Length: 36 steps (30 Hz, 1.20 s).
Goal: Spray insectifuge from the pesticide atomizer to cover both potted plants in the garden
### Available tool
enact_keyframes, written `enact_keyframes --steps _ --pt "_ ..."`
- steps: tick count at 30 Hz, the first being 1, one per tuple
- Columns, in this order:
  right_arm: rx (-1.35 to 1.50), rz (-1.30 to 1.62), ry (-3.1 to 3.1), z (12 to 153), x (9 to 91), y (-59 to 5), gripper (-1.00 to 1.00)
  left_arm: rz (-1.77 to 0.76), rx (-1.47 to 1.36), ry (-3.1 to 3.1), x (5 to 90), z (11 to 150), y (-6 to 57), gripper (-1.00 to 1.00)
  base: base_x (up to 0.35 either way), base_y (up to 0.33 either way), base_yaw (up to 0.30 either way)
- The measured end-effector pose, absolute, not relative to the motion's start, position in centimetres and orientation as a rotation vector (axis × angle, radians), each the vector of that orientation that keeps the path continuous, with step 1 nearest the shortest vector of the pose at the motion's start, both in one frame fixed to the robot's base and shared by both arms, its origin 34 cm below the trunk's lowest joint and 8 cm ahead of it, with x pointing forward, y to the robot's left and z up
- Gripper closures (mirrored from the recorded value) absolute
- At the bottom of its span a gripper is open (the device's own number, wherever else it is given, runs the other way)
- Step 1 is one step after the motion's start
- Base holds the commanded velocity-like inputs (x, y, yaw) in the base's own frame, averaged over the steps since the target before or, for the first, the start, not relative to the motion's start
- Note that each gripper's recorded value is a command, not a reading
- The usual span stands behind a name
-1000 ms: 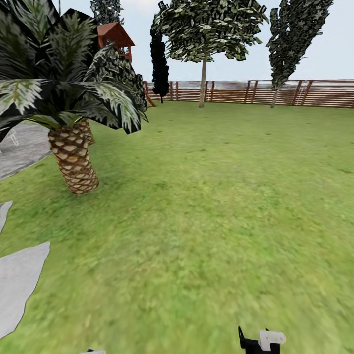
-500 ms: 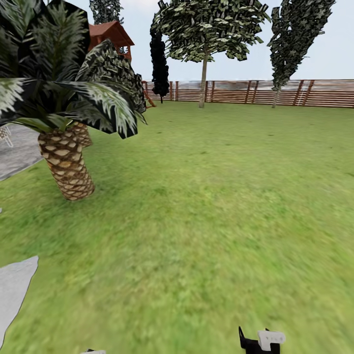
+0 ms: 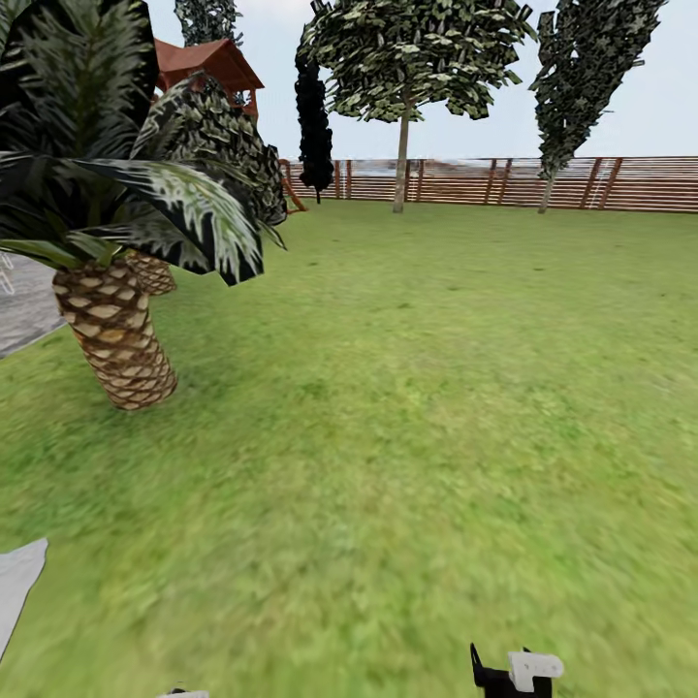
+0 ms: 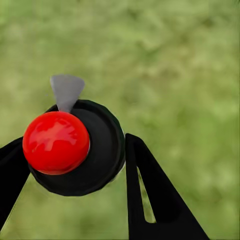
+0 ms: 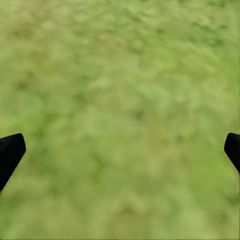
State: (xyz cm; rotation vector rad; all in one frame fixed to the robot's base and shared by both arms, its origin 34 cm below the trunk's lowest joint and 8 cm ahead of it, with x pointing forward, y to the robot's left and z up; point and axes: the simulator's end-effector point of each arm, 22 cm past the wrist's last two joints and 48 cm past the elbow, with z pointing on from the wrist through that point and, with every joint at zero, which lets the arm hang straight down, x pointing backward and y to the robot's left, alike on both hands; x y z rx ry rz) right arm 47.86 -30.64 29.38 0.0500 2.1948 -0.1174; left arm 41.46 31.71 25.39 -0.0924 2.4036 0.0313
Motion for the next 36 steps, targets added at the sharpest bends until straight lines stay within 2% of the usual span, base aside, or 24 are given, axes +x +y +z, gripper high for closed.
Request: enact_keyframes --steps 36 --pt "0.051 -0.115 2.195 29.36 47.84 -30.52 -1.0 0.027 -0.09 2.404 41.46 25.38 31.55 1.0 0.34 0.0 0.0"
